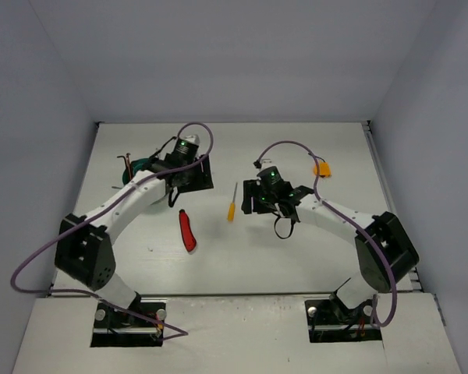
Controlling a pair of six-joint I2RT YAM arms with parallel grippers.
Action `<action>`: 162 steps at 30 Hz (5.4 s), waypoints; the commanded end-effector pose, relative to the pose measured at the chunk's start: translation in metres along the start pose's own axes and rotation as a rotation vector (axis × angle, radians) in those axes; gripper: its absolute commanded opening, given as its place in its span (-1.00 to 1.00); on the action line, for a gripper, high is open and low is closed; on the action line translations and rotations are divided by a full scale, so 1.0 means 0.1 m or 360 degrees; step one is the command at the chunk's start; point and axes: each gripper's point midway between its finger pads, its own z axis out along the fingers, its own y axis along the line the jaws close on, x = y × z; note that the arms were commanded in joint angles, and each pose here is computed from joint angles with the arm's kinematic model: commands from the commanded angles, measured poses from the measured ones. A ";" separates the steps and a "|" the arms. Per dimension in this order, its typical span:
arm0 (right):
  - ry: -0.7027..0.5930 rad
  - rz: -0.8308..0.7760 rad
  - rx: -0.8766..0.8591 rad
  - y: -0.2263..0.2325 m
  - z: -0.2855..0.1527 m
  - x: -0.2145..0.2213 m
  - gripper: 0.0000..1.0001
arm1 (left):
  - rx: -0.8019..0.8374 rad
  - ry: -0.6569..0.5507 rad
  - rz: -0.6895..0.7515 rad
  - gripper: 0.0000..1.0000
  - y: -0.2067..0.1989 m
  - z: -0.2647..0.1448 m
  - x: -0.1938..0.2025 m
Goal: Sort the tools into containers
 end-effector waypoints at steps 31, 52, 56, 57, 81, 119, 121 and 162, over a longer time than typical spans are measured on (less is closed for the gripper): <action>0.0302 -0.0193 0.0487 0.00 0.83 0.67 -0.85 | -0.0059 -0.0434 0.0036 0.49 0.68 -1.23 0.07; -0.0475 -0.0591 -0.0338 0.89 -0.73 -0.35 -1.00 | 0.0689 -0.0698 -0.0382 0.49 -0.19 -1.19 -0.39; -0.0534 -0.0587 -0.0473 1.00 -0.87 -0.35 -1.00 | 0.0827 -0.0779 -0.0352 0.49 -0.42 -1.24 -0.56; -0.0545 -0.0588 -0.0496 1.02 -0.90 -0.36 -1.00 | 0.0843 -0.0770 -0.0338 0.49 -0.48 -1.22 -0.56; -0.0646 -0.0542 -0.0692 1.24 -1.11 -0.44 -1.00 | 0.0833 -0.0651 -0.0345 0.14 -0.79 -0.82 -0.56; -0.0721 -0.0483 -0.0438 0.65 -1.13 -0.40 0.24 | -0.0650 -0.1700 -0.0873 -1.00 1.98 -1.44 -1.40; -0.0714 -0.0472 -0.0441 0.59 -1.12 -0.41 0.24 | -0.0699 -0.1696 -0.0902 -1.00 2.13 -1.38 -1.43; -0.0554 -0.0360 -0.0461 0.43 -0.92 -0.21 0.25 | -0.0512 -0.1068 -0.0506 0.17 1.63 -1.46 -0.98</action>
